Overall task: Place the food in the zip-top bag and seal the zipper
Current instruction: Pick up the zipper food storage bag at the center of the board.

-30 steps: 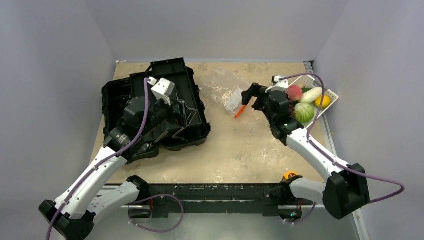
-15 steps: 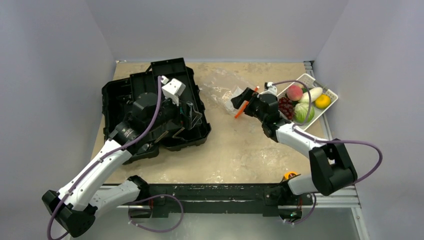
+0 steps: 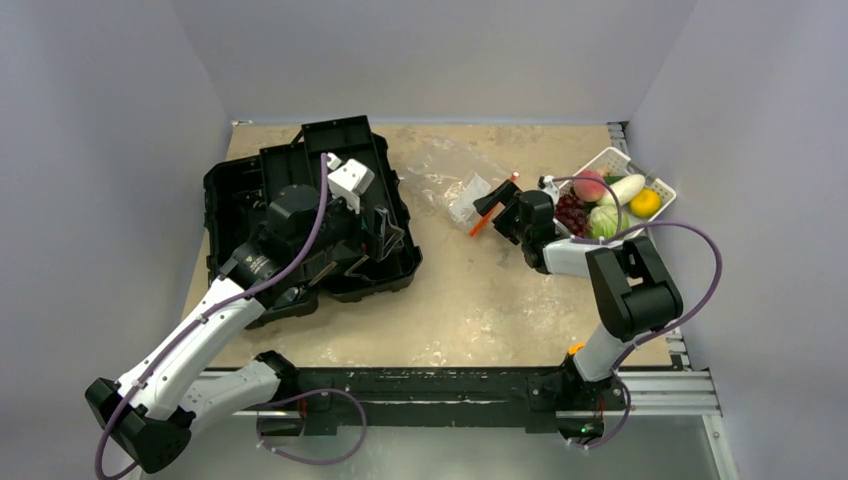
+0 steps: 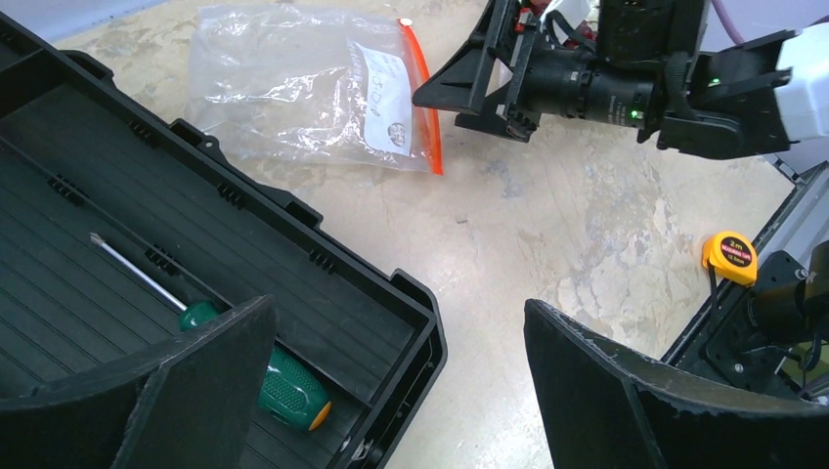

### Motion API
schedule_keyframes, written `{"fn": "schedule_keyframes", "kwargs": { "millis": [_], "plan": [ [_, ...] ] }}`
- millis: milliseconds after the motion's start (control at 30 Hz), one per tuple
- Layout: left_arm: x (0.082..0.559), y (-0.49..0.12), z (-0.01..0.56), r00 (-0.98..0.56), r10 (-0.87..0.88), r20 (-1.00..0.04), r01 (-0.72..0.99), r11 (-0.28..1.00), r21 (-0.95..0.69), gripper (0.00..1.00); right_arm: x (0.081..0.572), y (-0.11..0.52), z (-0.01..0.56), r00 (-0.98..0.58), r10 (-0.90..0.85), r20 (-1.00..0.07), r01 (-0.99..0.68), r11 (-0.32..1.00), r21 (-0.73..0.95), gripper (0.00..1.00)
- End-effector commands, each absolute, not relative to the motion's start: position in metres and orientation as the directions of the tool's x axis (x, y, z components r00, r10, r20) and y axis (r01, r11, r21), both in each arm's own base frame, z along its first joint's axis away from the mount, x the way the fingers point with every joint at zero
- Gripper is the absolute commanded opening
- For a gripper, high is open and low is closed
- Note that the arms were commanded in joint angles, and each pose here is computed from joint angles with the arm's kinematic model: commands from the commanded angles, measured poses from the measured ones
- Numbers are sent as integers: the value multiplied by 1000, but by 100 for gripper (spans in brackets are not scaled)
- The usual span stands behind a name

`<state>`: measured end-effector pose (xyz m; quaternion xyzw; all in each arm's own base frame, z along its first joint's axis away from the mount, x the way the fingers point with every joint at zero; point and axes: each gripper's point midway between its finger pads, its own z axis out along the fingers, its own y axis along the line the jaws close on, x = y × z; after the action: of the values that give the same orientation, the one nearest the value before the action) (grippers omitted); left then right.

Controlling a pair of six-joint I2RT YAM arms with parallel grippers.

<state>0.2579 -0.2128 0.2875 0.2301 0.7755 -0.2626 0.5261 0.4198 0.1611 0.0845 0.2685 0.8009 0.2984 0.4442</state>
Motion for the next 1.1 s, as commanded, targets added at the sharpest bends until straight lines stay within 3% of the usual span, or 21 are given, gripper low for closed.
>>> {"fn": "schedule_keyframes", "kwargs": {
  "millis": [0,167,500,633,867,1067],
  "plan": [
    [256,-218,319,-268,46,-962,667,730,-151,96,448,160,105,-394,736,-550,127,636,761,95],
    [253,-218,321,-267,42,-963,672,725,-154,96,456,158,104,-376,745,-551,96,622,777,86],
    [252,-219,322,-269,36,-962,678,717,-162,96,472,164,92,-360,781,-510,88,573,815,80],
    [252,-216,324,-258,40,-965,672,725,-150,96,476,170,94,-369,778,-508,58,565,823,67],
    [243,-211,333,-275,26,-961,666,726,-170,97,477,175,100,-371,784,-498,15,542,840,26],
    [214,-196,345,-372,14,-928,637,732,-244,97,472,174,116,-359,782,-510,-48,530,847,4]
  ]
}}
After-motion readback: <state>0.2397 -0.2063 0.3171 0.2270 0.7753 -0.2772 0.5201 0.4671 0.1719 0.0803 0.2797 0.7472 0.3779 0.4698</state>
